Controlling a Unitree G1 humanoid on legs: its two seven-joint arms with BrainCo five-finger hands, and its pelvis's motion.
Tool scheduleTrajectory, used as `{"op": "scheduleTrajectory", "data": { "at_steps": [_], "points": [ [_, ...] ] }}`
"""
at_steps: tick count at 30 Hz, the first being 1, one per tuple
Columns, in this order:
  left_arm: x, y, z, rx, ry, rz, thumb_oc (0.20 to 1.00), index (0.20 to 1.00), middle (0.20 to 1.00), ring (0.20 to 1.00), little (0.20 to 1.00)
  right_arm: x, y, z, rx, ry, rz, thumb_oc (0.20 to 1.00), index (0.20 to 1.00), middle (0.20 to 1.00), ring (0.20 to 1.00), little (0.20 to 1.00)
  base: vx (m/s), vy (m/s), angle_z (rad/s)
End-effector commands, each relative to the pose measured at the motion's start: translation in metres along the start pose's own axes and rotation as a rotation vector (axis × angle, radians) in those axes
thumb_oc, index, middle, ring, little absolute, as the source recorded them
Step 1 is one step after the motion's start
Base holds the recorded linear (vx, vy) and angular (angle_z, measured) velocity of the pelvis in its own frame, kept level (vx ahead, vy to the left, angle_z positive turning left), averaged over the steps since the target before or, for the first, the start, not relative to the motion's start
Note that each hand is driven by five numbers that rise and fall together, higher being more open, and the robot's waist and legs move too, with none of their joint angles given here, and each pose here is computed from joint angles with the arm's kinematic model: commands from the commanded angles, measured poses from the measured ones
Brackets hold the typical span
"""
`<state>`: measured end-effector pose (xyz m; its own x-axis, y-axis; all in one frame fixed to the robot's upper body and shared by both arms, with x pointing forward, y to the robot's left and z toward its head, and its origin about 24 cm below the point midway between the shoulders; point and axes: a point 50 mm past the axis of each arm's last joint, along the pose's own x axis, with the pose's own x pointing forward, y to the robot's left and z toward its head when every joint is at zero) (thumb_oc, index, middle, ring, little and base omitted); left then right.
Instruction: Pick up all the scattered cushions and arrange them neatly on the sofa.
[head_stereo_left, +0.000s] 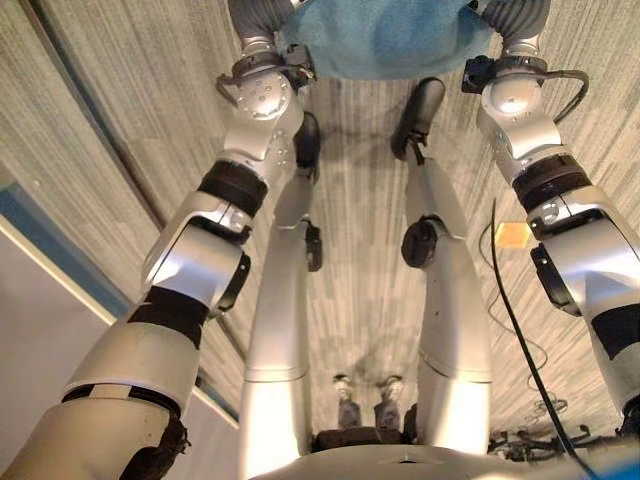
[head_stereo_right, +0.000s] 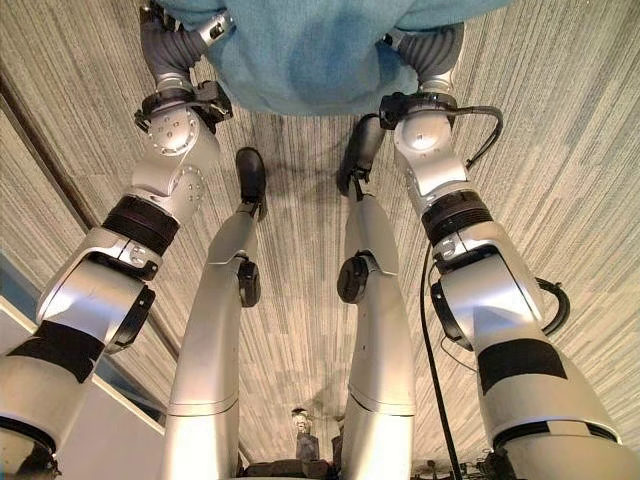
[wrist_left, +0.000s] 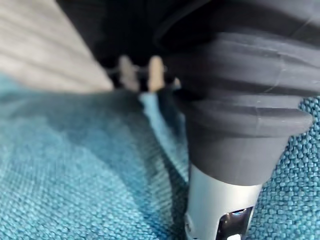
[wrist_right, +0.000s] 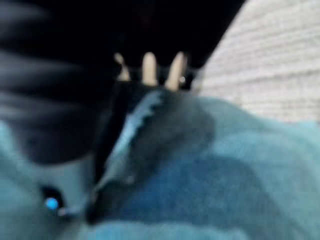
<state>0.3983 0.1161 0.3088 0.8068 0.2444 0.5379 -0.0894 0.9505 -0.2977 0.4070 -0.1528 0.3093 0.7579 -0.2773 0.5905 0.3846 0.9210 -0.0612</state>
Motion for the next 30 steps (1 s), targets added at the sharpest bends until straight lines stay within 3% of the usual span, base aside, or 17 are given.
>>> {"op": "scheduleTrajectory", "data": {
  "at_steps": [1, 7, 16, 22, 27, 29, 30],
  "points": [
    [-0.01, -0.034, 0.029, -0.175, -0.132, -0.124, 0.2, 0.2, 0.2, 0.2, 0.2, -0.043, 0.101, 0.066, 0.162, -0.217, 0.362, 0.2, 0.2, 0.2, 0.2, 0.2, 0.0, 0.0, 0.0],
    [-0.016, -0.013, 0.025, -0.213, -0.15, -0.102, 0.2, 0.2, 0.2, 0.2, 0.2, -0.039, 0.081, 0.068, 0.164, -0.282, 0.323, 0.2, 0.2, 0.2, 0.2, 0.2, 0.0, 0.001, 0.01],
    [-0.054, -0.004, -0.001, -0.235, -0.118, -0.173, 0.2, 0.2, 0.2, 0.2, 0.2, -0.052, 0.053, 0.04, 0.184, -0.276, 0.282, 0.2, 0.2, 0.2, 0.2, 0.2, -0.04, 0.019, 0.04],
    [-0.088, 0.005, -0.033, -0.226, -0.02, -0.197, 0.2, 0.2, 0.2, 0.2, 0.2, -0.085, 0.05, 0.012, 0.217, -0.235, 0.338, 0.2, 0.2, 0.2, 0.2, 0.2, -0.01, 0.01, 0.0],
    [-0.11, 0.024, -0.051, -0.158, 0.032, -0.213, 0.2, 0.2, 0.2, 0.2, 0.2, -0.114, 0.041, -0.015, 0.229, -0.164, 0.367, 0.2, 0.2, 0.2, 0.2, 0.2, -0.01, 0.004, -0.04],
    [-0.143, 0.048, -0.074, -0.109, 0.134, -0.236, 0.2, 0.2, 0.2, 0.2, 0.2, -0.149, 0.023, -0.053, 0.197, -0.041, 0.403, 0.2, 0.2, 0.2, 0.2, 0.2, 0.04, -0.002, -0.05],
    [-0.144, 0.048, -0.074, -0.109, 0.134, -0.236, 0.2, 0.2, 0.2, 0.2, 0.2, -0.15, 0.023, -0.054, 0.197, -0.04, 0.403, 0.2, 0.2, 0.2, 0.2, 0.2, 0.1, -0.011, 0.11]
  ]
}}
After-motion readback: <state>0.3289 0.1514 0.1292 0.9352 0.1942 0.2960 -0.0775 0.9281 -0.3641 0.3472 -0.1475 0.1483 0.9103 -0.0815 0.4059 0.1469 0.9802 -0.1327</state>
